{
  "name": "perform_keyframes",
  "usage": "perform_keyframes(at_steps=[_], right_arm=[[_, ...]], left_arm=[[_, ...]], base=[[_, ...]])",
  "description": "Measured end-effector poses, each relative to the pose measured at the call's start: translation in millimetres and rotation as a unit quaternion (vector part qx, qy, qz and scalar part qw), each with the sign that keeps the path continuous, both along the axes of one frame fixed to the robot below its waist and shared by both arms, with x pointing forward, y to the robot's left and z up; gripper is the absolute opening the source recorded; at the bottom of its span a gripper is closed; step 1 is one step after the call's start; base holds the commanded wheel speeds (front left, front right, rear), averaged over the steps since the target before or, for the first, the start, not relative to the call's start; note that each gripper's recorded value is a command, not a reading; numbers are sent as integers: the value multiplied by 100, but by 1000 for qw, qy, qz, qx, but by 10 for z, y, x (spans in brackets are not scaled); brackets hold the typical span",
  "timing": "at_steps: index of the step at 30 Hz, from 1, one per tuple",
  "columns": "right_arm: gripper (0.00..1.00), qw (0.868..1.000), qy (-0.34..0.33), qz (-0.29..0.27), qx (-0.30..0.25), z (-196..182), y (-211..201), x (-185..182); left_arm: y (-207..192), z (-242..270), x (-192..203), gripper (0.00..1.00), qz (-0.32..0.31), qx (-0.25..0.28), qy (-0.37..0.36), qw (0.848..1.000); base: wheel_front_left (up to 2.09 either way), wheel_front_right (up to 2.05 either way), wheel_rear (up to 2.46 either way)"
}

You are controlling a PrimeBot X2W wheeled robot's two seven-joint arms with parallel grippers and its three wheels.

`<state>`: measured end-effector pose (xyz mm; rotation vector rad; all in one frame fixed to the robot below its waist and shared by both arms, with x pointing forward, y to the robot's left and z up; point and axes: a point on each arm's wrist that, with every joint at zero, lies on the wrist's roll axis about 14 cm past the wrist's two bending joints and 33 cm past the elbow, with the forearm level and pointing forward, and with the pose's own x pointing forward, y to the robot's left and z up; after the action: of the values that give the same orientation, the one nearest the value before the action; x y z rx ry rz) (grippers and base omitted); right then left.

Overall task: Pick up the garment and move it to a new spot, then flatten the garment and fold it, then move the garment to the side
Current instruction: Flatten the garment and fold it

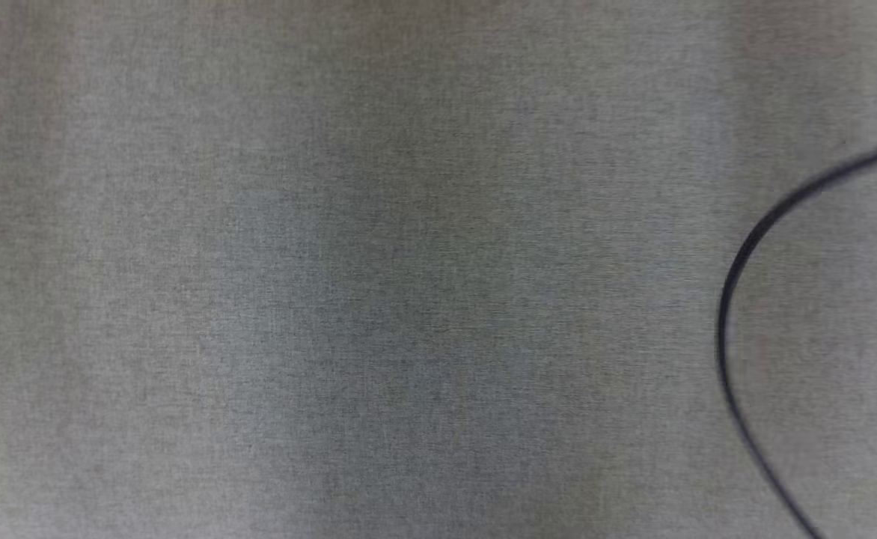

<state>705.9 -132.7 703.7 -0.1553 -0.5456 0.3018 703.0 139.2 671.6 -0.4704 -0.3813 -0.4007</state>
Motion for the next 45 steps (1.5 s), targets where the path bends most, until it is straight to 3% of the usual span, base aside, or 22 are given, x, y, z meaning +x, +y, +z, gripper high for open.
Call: perform_keyframes(at_steps=[8,13,20,35,45], right_arm=[[0,986,150,44,55,-1136,-110,-572],[0,970,219,45,100,-1505,-323,-1137],[0,926,339,56,157,-2153,-350,-2228],[0,877,435,43,200,-2631,-396,-3617],[0,863,456,25,215,-2789,-466,-4038]], left_arm=[[42,-838,-387,0,-8,-33,107,994],[162,-1266,-824,0,9,-58,171,984],[292,-1736,-1588,0,46,-109,242,963],[353,-1883,-2520,0,89,-123,258,954],[388,-2009,-2964,0,115,-126,265,949]], base=[[0,0,0],[0,0,0],[0,0,0],[0,0,0],[0,0,0]])
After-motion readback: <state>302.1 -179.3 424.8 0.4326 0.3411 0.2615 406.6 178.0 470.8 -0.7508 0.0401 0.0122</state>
